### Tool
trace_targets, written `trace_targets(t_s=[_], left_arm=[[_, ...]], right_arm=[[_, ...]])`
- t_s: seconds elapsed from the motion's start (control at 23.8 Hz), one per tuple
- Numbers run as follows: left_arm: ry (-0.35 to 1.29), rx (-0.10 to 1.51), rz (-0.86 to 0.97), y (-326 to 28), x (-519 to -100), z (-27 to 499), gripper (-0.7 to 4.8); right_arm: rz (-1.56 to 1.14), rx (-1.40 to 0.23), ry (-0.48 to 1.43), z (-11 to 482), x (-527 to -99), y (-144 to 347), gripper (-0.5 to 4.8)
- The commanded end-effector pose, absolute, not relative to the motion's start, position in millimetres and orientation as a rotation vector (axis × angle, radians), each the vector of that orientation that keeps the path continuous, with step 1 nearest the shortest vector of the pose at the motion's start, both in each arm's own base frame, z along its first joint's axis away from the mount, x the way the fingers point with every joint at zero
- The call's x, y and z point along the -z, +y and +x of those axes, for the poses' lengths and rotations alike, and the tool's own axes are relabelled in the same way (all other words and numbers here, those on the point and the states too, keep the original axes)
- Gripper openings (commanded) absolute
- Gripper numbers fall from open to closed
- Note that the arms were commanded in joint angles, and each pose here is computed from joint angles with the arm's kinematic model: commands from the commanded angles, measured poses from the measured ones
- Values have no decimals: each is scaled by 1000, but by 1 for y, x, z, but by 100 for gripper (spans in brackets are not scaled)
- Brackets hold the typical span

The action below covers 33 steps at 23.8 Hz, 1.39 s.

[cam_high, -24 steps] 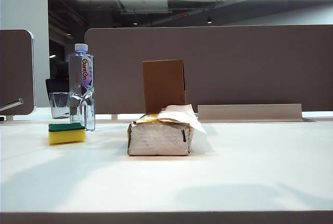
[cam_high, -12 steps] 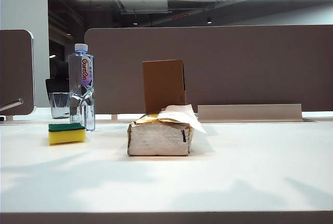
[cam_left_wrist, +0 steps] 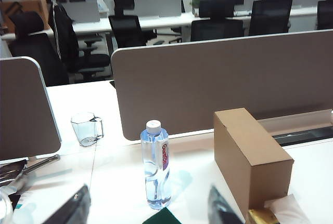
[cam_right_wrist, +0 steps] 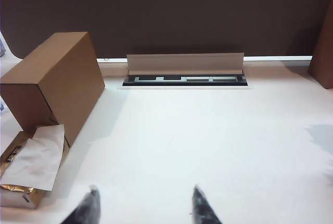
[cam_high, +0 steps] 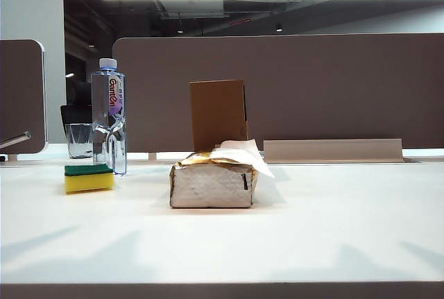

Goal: Move the sponge from right to left to wipe the table, avoiding obstacles on the table, and finally reaching the bottle of mineral water.

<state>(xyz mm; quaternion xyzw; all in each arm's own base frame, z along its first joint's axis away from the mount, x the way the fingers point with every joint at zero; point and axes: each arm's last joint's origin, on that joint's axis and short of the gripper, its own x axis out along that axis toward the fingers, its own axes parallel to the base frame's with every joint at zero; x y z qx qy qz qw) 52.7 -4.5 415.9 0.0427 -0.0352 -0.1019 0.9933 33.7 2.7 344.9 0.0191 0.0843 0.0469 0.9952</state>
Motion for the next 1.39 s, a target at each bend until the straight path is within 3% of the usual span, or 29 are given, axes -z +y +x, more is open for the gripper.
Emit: trace_targets(t_s=[0.04, 0.17, 0.42, 0.46, 0.55, 0.67, 0.76, 0.92, 1.01, 1.09, 1.39], left_arm=[[-99, 195, 93, -5, -406, 40, 299], [-125, 156, 95, -5, -389, 26, 293], [-166, 114, 99, -5, -362, 6, 214], [-168, 115, 99, -5, -357, 4, 205], [-158, 115, 97, -5, -347, 2, 203], [-146, 124, 95, -5, -340, 0, 141], [-148, 130, 95, -5, -337, -2, 114], [-149, 130, 94, -5, -331, -3, 59], [-147, 126, 93, -5, -327, -2, 20], [-134, 126, 91, -5, -320, 1, -5], [-94, 127, 74, -4, -301, 21, -5]], right_arm=[[34, -92, 124, 32, -343, 3, 227], [33, -92, 117, 30, -337, 3, 201], [40, -83, 115, 28, -332, 2, 192], [39, -68, 119, 28, -331, 2, 156], [44, -65, 125, 29, -328, 2, 144], [89, -63, 127, 29, -319, 2, 140], [107, -61, 119, 27, -308, 2, 60], [109, -62, 96, 25, -293, 2, 32], [109, -63, 92, 24, -286, 2, -7], [110, -61, 99, 25, -279, 2, -6], [139, -61, 86, 37, -268, 2, -6]])
